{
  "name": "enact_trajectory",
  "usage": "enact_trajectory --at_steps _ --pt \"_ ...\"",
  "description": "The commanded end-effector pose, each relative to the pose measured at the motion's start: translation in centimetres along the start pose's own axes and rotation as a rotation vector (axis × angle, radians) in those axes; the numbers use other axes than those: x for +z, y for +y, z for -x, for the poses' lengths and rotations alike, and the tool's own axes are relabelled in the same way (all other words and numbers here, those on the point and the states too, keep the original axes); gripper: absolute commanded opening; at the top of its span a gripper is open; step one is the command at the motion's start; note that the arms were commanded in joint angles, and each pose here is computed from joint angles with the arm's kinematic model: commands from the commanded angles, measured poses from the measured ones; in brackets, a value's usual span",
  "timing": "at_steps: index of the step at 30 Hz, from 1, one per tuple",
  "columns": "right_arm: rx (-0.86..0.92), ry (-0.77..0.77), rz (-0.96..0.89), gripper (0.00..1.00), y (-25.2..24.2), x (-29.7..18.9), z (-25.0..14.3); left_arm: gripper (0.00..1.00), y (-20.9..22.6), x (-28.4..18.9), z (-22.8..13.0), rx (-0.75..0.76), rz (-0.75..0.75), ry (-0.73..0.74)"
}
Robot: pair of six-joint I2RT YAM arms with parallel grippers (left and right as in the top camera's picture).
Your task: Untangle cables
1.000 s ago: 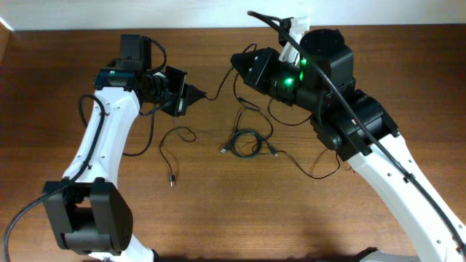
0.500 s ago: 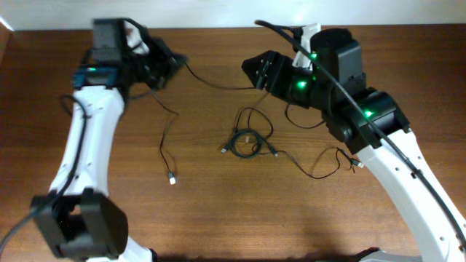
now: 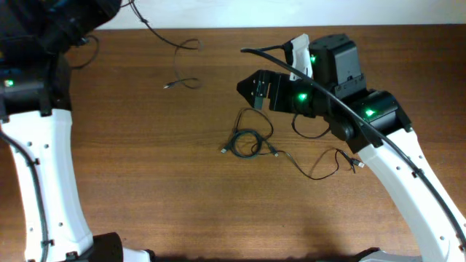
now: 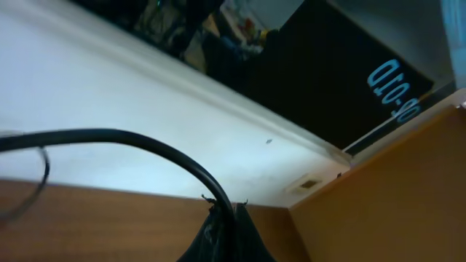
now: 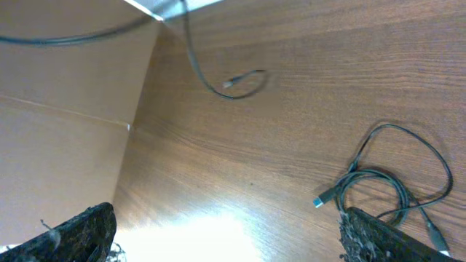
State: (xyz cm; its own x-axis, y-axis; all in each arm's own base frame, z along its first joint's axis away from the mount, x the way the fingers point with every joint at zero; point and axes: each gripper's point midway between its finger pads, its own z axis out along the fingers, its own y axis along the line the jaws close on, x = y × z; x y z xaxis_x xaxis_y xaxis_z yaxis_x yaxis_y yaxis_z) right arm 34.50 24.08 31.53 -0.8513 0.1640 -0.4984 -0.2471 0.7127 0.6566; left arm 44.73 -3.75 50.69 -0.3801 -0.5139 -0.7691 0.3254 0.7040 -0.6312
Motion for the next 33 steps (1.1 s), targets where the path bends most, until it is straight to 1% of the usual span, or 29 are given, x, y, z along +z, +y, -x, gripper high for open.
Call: enact_trajectory --at_steps 1,5,9,11,16,18,19,21,24,26,27,31,32,33 --pt "-0.015 0.023 -0.005 0.98 0.0 -0.2 -0.4 0.01 -1.6 -0.8 0.7 0.055 -0.036 -0.015" --pt "0.011 0.062 -0.044 0.98 -0.9 -0.2 -1.5 0.02 -0.9 -0.5 -0.1 0.029 0.003 0.008" --pt "0.017 0.073 -0.051 0.98 -1.0 -0.3 -1.8 0.00 0.2 0.5 -1.6 0.118 0.087 0.037" --pt "0.024 0.085 -0.059 0.98 -1.2 -0.3 -2.1 0.00 0.6 1.0 -1.9 0.159 0.096 0.046" --pt "0.033 0.101 -0.069 0.98 -1.5 -0.4 -2.5 0.00 4.2 2.9 -2.1 0.153 0.184 0.050" --pt "0.034 0.104 -0.071 0.98 -1.5 -0.4 -2.6 0.00 6.0 4.2 -2.5 0.182 0.214 0.072" --pt "0.034 0.104 -0.071 0.98 -1.5 -0.4 -2.6 0.00 6.8 4.8 -2.2 0.241 0.231 0.065" --pt "0.035 0.105 -0.072 0.98 -1.5 -0.4 -2.6 0.00 8.1 5.0 -1.8 0.312 0.286 0.056" --pt "0.038 0.110 -0.076 0.98 -1.6 -0.4 -2.7 0.00 11.6 5.0 -1.1 0.455 0.449 0.054" --pt "0.039 0.112 -0.077 0.98 -1.7 -0.4 -2.8 0.00 14.0 5.5 -1.2 0.511 0.528 0.072" --pt "0.039 0.112 -0.077 0.98 -1.7 -0.4 -2.8 0.00 14.9 6.1 -1.6 0.531 0.534 0.089" --pt "0.039 0.113 -0.077 0.98 -1.7 -0.4 -2.8 0.02 17.4 8.3 -2.8 0.516 0.533 0.114" --pt "0.039 0.113 -0.078 0.98 -1.7 -0.4 -2.8 0.00 17.5 8.8 -3.3 0.503 0.513 0.125" --pt "0.039 0.113 -0.078 0.98 -1.7 -0.4 -2.8 0.00 16.9 9.4 -4.0 0.482 0.463 0.139"
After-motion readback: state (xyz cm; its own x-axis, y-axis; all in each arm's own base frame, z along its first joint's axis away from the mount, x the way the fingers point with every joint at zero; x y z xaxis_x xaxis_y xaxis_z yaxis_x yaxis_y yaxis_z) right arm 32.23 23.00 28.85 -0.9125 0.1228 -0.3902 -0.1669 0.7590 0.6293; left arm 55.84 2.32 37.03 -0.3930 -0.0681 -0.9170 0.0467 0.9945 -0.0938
